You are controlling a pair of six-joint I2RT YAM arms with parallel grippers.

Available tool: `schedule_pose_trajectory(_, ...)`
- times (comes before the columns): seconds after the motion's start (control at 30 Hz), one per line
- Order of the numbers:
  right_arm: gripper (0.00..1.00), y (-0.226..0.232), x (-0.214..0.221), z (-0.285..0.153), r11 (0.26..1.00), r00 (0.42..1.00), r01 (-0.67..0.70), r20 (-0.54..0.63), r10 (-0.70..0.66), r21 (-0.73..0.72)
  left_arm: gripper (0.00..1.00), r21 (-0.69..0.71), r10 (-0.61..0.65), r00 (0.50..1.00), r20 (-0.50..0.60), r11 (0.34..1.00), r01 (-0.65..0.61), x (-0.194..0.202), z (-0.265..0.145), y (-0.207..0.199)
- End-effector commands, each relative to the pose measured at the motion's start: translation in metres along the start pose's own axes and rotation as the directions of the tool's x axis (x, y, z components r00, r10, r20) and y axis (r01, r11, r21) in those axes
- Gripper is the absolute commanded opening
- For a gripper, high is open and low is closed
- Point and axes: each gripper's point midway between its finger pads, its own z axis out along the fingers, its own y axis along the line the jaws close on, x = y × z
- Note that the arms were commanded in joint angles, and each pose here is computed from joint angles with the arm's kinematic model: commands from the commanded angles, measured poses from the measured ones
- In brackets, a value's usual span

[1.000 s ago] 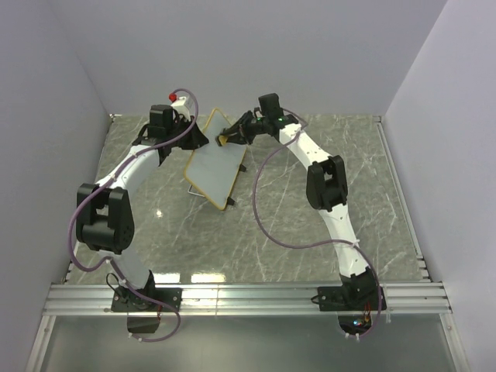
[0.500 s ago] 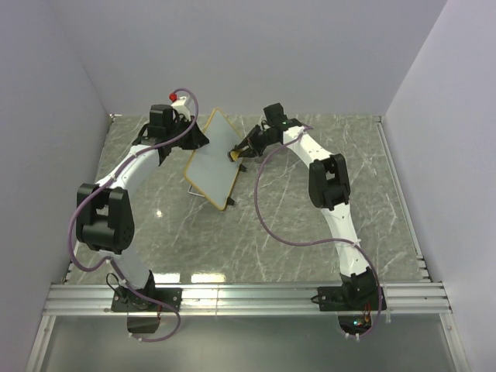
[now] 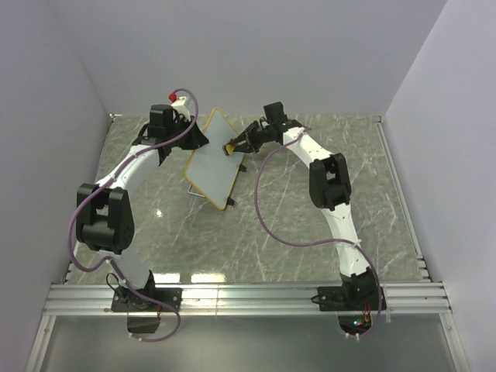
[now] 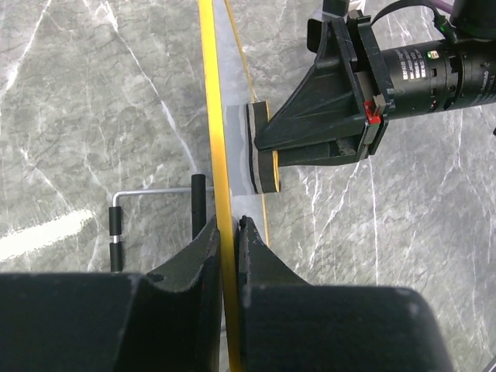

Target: Erase the whiteboard

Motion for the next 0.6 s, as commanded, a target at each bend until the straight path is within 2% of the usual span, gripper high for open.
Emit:
schedule_pose_trajectory(0.0,0.00,0.056,0.057,-0.008,0.969,0.977,0.207,-0.031,-0.213,-0.135,0.00,0.093,-0.092,0.783,-0.615,0.978,0.187,0.192,-0.017,-0.047)
schedule_pose_trajectory(0.03,0.00,0.046,0.046,-0.017,0.973,0.979,0.200,-0.004,-0.201,-0.112,0.00,0.087,-0.090,0.787,-0.611,0.980,0.179,0.191,-0.016,-0.045)
schedule_pose_trajectory(0.1,0.00,0.055,0.043,-0.052,0.952,0.956,0.290,0.074,-0.284,-0.096,0.00,0.064,-0.100,0.789,-0.606,0.983,0.173,0.190,-0.015,-0.042)
schedule_pose_trajectory(0.13,0.00,0.032,0.022,-0.066,0.963,0.956,0.268,0.135,-0.262,-0.032,0.00,0.047,-0.101,0.794,-0.600,0.986,0.162,0.188,-0.015,-0.040)
schedule_pose_trajectory(0.2,0.00,0.020,0.015,-0.107,0.942,0.916,0.331,0.220,-0.336,0.061,0.00,0.023,-0.111,0.797,-0.594,0.988,0.155,0.187,-0.014,-0.036)
schedule_pose_trajectory(0.23,0.00,-0.015,0.013,-0.114,0.947,0.924,0.286,0.221,-0.313,0.145,0.00,0.013,-0.117,0.798,-0.592,0.988,0.155,0.187,-0.014,-0.035)
schedule_pose_trajectory(0.27,0.00,-0.020,-0.001,-0.144,0.921,0.875,0.325,0.303,-0.379,0.213,0.01,0.001,-0.123,0.801,-0.586,0.988,0.152,0.185,-0.013,-0.034)
schedule_pose_trajectory(0.33,0.00,-0.065,-0.003,-0.159,0.895,0.868,0.302,0.293,-0.400,0.328,0.06,-0.014,-0.129,0.811,-0.571,0.989,0.148,0.182,-0.012,-0.031)
schedule_pose_trajectory(0.43,0.00,-0.102,0.002,-0.178,0.860,0.857,0.274,0.295,-0.421,0.431,0.08,-0.055,-0.147,0.825,-0.546,0.989,0.140,0.175,-0.011,-0.026)
schedule_pose_trajectory(0.47,0.00,-0.102,0.007,-0.184,0.852,0.845,0.283,0.307,-0.439,0.440,0.08,-0.081,-0.161,0.828,-0.537,0.987,0.139,0.173,-0.011,-0.023)
schedule_pose_trajectory(0.57,0.00,-0.126,0.018,-0.187,0.846,0.854,0.257,0.302,-0.425,0.467,0.13,-0.117,-0.181,0.833,-0.523,0.983,0.140,0.168,-0.011,-0.018)
